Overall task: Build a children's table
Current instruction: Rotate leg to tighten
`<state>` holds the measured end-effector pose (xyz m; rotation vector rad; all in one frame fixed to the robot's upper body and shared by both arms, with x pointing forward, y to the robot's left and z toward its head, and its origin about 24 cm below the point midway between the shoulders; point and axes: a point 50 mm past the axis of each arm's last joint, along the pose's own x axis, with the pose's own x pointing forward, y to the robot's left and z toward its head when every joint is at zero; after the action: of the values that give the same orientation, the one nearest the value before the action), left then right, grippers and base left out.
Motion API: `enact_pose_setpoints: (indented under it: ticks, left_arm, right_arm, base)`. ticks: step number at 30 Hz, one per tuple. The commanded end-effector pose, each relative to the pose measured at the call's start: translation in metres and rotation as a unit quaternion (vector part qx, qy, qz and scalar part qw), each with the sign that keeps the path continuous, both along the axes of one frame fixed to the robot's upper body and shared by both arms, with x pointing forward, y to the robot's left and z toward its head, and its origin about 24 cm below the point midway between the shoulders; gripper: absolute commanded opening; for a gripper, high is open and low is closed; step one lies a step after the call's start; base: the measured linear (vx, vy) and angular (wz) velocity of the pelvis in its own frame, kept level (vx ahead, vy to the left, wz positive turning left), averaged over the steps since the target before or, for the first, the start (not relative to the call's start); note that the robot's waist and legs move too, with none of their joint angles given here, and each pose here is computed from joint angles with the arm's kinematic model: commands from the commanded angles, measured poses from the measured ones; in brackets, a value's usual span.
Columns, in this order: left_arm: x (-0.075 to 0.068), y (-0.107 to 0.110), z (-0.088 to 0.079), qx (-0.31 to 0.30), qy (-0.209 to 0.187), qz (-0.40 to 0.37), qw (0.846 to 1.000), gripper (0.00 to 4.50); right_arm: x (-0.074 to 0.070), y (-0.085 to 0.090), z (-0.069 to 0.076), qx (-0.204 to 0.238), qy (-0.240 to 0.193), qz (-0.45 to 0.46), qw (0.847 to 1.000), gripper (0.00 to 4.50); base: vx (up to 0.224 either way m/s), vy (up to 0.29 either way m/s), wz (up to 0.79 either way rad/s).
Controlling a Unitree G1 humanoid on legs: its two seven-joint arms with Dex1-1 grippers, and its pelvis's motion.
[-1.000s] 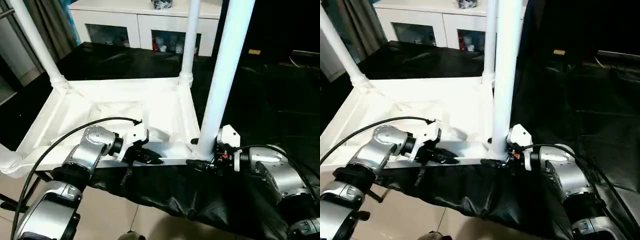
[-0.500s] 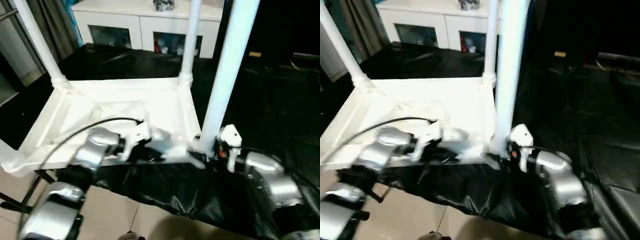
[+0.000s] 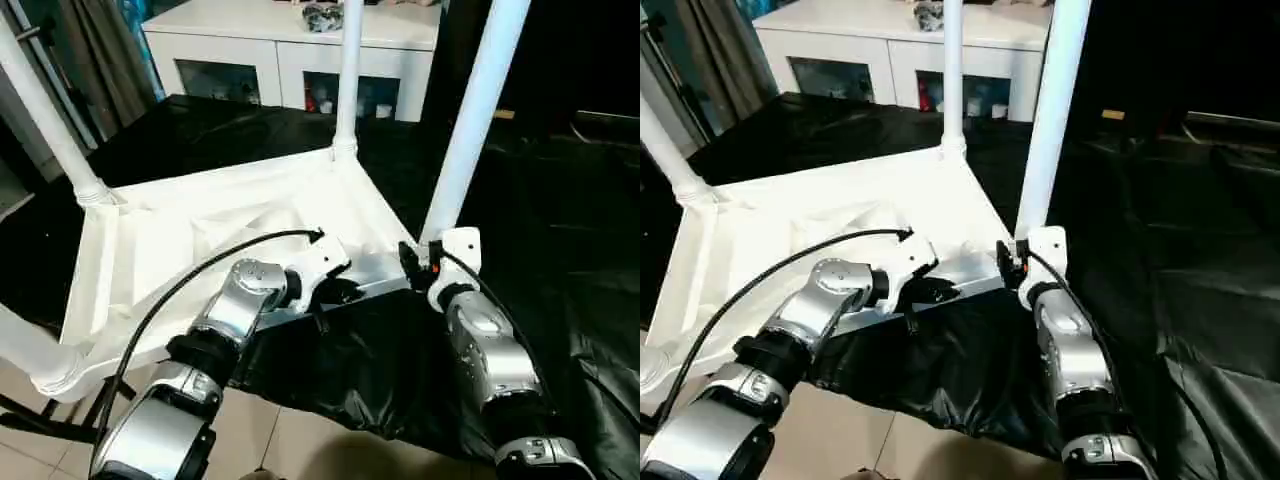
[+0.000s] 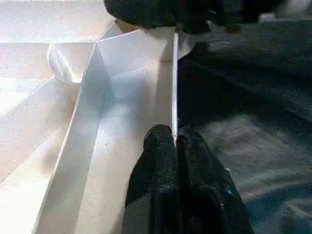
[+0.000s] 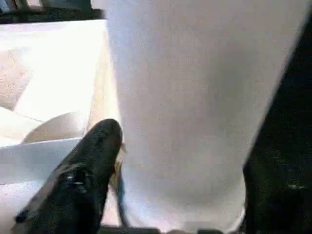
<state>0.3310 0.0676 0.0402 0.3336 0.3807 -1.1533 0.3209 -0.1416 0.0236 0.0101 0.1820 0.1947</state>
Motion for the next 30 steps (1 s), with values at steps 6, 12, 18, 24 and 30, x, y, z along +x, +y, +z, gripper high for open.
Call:
enact_pose_setpoints:
  ticks: [6, 12, 18, 24, 30]
  left_arm:
    - [-0.006, -0.003, 0.008, -0.044, -0.018, -0.046, 0.998, 0.00]
    - [-0.015, 0.022, 0.007, -0.038, 0.006, -0.115, 0.993, 0.00]
    - [-0.019, 0.041, 0.010, -0.020, 0.029, -0.162, 0.986, 0.00]
    - [-0.019, 0.053, 0.013, -0.002, 0.040, -0.191, 0.981, 0.00]
    - [-0.018, 0.056, 0.016, 0.000, 0.045, -0.198, 0.979, 0.00]
  right_arm:
    - [-0.005, 0.015, 0.008, 0.033, -0.028, 0.121, 0.992, 4.12]
    - [-0.009, -0.015, 0.011, -0.027, -0.014, 0.221, 0.975, 4.39]
    - [-0.017, -0.030, 0.019, -0.037, 0.011, 0.351, 0.936, 4.39]
    - [-0.025, -0.030, 0.023, -0.044, 0.034, 0.442, 0.895, 3.96]
    - [-0.024, -0.025, 0.025, -0.039, 0.039, 0.467, 0.883, 3.36]
  base:
    - [0.000, 0.000, 0.00]
    - [0.000, 0.000, 0.00]
    - [0.000, 0.000, 0.00]
    - [0.000, 0.000, 0.00]
    - [0.000, 0.000, 0.00]
